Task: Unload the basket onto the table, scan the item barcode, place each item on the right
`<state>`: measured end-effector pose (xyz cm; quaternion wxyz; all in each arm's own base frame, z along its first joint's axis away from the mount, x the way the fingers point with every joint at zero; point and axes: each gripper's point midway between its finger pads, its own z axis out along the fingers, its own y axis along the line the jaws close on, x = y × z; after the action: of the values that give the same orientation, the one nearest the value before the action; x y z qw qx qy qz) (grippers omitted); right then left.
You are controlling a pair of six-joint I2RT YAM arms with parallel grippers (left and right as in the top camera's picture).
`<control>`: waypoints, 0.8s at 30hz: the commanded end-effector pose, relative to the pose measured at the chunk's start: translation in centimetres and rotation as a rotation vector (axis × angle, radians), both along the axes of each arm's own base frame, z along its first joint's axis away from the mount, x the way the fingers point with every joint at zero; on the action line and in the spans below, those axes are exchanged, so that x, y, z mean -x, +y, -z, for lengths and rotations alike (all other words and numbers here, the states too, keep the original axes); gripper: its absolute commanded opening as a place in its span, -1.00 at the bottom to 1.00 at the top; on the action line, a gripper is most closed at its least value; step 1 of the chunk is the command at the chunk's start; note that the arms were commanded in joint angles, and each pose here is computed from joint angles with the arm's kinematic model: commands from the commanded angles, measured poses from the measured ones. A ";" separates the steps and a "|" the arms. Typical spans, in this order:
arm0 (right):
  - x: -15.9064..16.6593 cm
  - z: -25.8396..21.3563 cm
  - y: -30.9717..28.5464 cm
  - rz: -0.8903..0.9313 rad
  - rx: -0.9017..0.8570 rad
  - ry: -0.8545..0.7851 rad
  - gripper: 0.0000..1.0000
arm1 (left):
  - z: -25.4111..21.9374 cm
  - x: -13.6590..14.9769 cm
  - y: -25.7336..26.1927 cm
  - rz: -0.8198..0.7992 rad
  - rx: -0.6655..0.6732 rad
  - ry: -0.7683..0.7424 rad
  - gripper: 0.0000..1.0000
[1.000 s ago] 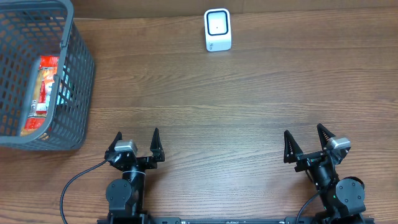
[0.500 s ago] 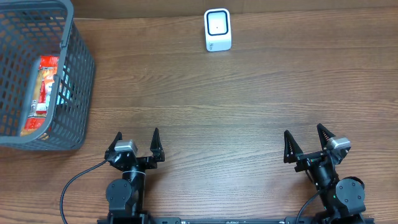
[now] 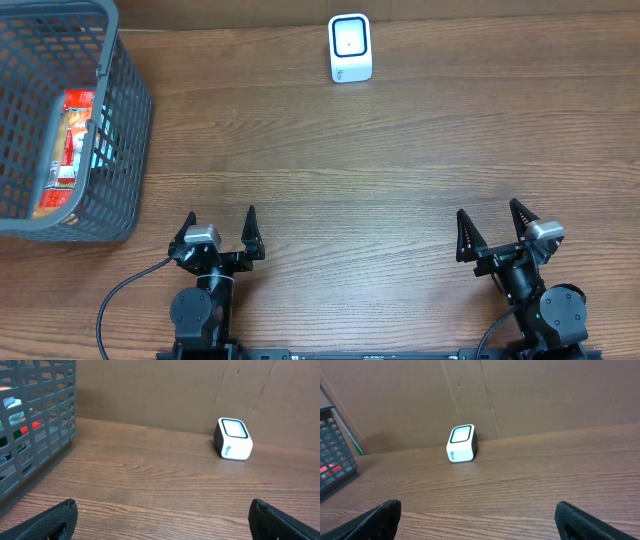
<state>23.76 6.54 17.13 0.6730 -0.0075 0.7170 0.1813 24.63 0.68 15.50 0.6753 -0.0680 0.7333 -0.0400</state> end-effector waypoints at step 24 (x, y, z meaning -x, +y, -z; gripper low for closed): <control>0.0 0.2 0.0 -0.003 0.007 -0.004 1.00 | -0.7 0.0 -0.1 0.011 -0.003 -0.033 0.99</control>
<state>23.76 6.54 17.13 0.6730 -0.0074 0.7170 0.1814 24.67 0.44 15.87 0.6804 -0.0630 0.7287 -0.0457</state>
